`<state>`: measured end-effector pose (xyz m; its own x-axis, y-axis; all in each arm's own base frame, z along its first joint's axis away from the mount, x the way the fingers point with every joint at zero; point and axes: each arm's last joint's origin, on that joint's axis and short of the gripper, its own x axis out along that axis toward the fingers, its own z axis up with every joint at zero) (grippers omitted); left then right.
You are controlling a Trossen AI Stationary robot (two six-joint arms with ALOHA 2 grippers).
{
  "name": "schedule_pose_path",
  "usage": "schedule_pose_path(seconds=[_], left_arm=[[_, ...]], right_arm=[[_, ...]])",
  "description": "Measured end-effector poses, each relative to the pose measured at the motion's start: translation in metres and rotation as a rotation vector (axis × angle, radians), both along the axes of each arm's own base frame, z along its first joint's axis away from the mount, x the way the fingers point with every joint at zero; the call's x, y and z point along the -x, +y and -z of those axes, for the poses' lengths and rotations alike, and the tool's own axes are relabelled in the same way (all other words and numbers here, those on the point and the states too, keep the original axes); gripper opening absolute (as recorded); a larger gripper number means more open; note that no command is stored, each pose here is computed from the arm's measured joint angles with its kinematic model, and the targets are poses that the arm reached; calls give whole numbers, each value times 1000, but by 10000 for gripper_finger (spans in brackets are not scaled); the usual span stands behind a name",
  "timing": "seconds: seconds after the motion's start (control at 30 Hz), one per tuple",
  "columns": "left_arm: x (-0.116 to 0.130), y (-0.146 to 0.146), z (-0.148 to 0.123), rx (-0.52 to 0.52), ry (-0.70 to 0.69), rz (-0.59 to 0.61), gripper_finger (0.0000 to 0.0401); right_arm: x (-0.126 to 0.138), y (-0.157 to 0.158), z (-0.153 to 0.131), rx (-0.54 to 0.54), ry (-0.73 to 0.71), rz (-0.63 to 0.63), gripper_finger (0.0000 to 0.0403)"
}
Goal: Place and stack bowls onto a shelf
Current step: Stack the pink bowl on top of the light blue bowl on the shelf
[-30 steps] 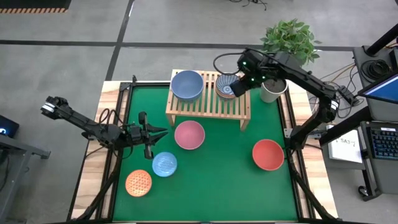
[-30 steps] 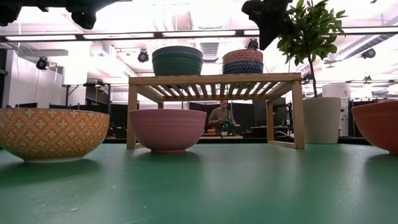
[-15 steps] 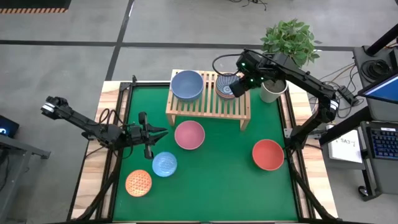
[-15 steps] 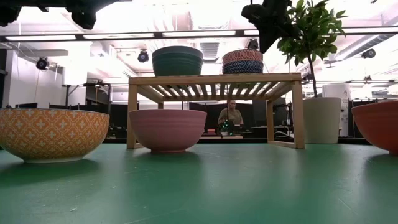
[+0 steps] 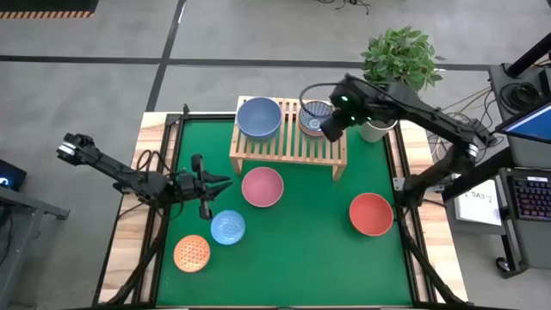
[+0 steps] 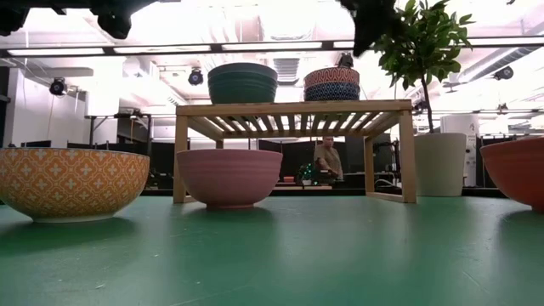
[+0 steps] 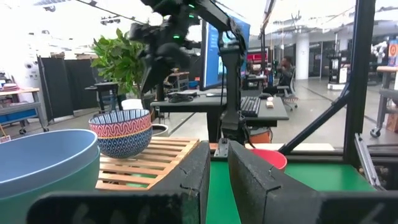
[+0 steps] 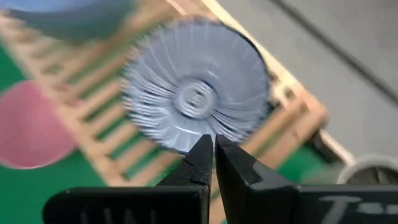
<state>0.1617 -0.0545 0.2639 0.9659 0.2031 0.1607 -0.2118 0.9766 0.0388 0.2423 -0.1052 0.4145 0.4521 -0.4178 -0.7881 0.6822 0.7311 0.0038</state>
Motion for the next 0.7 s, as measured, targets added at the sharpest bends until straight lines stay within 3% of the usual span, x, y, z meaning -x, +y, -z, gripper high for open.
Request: schedule_pose_path(seconds=[0.2, 0.4, 0.57, 0.7], left_arm=[[1, 0, -5, 55, -59, 6, 40], [-5, -2, 0, 151, -50, 27, 40], [-16, -8, 14, 219, 1, 37, 40], [-30, -14, 29, 317, 35, 45, 40]], right_arm=[[13, 59, 10, 134, -161, -318, 9], [27, 121, 63, 178, -262, -630, 9], [36, 159, 98, 278, -485, -856, 9], [43, 172, 123, 372, -634, -946, 9]])
